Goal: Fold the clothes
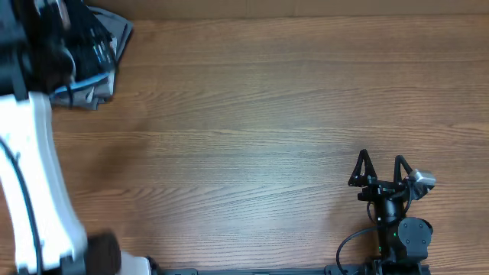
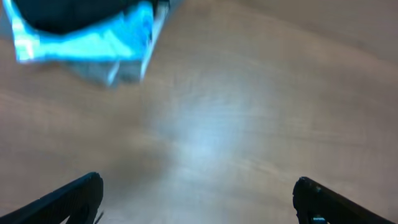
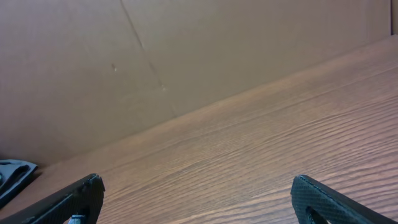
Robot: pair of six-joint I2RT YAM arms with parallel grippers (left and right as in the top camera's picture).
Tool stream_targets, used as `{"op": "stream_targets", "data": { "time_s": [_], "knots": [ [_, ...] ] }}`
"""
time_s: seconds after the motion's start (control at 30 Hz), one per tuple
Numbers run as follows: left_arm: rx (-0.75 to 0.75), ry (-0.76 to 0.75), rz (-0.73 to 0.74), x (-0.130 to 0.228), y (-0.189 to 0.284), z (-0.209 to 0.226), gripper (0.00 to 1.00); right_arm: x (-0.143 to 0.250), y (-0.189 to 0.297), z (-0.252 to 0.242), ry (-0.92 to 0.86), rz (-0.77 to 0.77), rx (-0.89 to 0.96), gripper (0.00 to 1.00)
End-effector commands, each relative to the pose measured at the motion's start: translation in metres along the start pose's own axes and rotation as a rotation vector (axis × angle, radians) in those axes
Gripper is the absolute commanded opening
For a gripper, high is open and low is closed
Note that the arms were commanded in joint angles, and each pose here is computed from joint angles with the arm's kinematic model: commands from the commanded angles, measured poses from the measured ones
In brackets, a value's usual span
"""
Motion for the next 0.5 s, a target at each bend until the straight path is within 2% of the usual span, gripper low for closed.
{"op": "stream_targets", "data": {
  "time_s": [0.0,0.17,0.47],
  "knots": [
    [-0.020,-0.072,0.003,0.039,0.019,-0.014,1.00,0.002,0.000,-0.002,0.001,-0.003,0.003,1.00],
    [0.024,-0.153,-0.154,0.060,0.026,-0.039,1.00,0.002,0.000,-0.002,0.001,-0.004,0.003,1.00],
    [0.042,-0.242,-0.582,0.107,-0.006,-0.048,1.00,0.002,0.000,-0.002,0.001,-0.003,0.003,1.00]
  ]
}}
Point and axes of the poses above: each gripper's point midway between its finger pads, its own y axis back along the fingers, its own z axis along the line the jaws close on, x = y × z, the point moved 1 cm from there along y, back along the fingers, and after that the axes turned 14 degrees about -y, right-handed, at the moved point
